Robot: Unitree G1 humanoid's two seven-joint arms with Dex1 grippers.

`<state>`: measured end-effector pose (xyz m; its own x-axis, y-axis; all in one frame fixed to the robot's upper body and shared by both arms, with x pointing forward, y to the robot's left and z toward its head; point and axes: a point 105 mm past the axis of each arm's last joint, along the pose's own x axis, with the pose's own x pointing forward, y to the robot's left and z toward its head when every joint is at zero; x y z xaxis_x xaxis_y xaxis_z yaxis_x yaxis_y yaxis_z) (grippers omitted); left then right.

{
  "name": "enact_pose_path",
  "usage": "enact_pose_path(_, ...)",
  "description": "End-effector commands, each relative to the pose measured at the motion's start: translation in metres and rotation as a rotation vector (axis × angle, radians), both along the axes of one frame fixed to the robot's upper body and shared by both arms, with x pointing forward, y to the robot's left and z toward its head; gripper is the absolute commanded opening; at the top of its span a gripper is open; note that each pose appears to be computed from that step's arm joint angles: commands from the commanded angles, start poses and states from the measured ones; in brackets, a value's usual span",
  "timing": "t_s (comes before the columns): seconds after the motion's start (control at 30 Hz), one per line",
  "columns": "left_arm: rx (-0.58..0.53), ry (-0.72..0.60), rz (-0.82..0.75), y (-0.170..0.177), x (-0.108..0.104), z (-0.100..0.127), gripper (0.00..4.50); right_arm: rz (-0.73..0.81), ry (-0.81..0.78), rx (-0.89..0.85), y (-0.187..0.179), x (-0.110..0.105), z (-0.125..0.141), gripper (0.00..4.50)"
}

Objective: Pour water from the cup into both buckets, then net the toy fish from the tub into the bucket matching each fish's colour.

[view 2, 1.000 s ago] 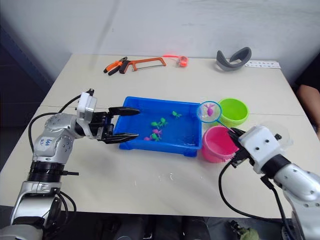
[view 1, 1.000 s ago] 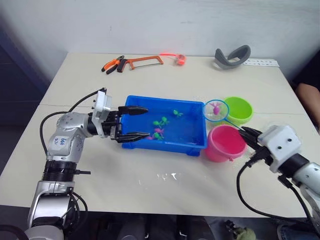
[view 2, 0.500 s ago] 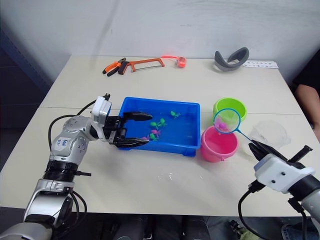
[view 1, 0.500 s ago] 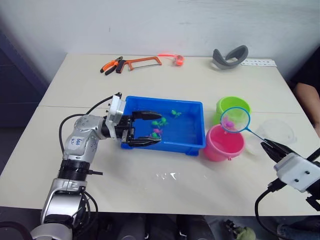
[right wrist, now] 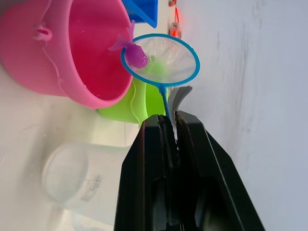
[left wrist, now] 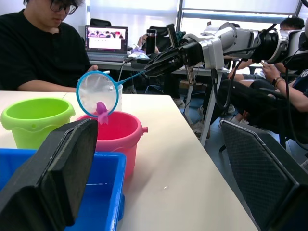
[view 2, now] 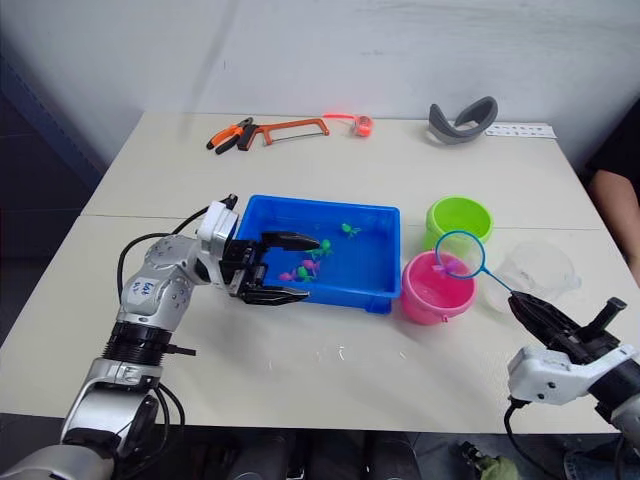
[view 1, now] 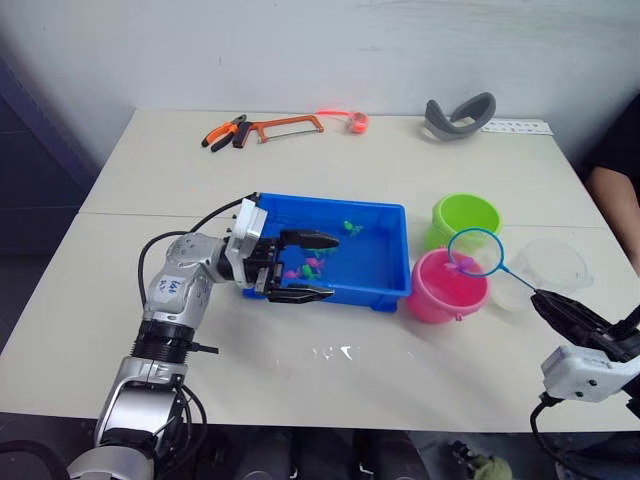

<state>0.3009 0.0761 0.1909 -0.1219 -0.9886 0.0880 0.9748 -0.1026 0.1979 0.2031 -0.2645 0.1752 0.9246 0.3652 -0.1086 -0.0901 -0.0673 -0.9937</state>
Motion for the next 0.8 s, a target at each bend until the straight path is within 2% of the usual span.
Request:
enact_pose_path(0.03, -0.016, -0.026, -0.003, -0.002, -0.001, 0.004, 4.41, 0.038, -0.106, -0.163, 0.002, -0.005, 0.012, 0.0)
enact_pose_path(0.2, -0.024, -0.022, -0.004, -0.004, 0.0, 0.003, 4.41, 0.029, -0.21, -0.339, -0.002, -0.006, 0.017, 0.0)
enact_pose_path(0.5, -0.036, -0.018, 0.009, -0.005, 0.002, 0.002, 4.41, 0.124, -0.231, -0.537, -0.001, -0.012, -0.001, 0.0)
enact_pose_path(0.63, -0.044, -0.007, 0.014, -0.007, 0.003, 0.002, 4.41, 0.095, -0.228, -0.524, -0.008, -0.011, -0.01, 0.0)
enact_pose_path(0.8, -0.057, 0.003, 0.016, -0.009, 0.005, -0.001, 4.41, 0.099, -0.271, -0.566, -0.004, -0.013, -0.008, 0.0)
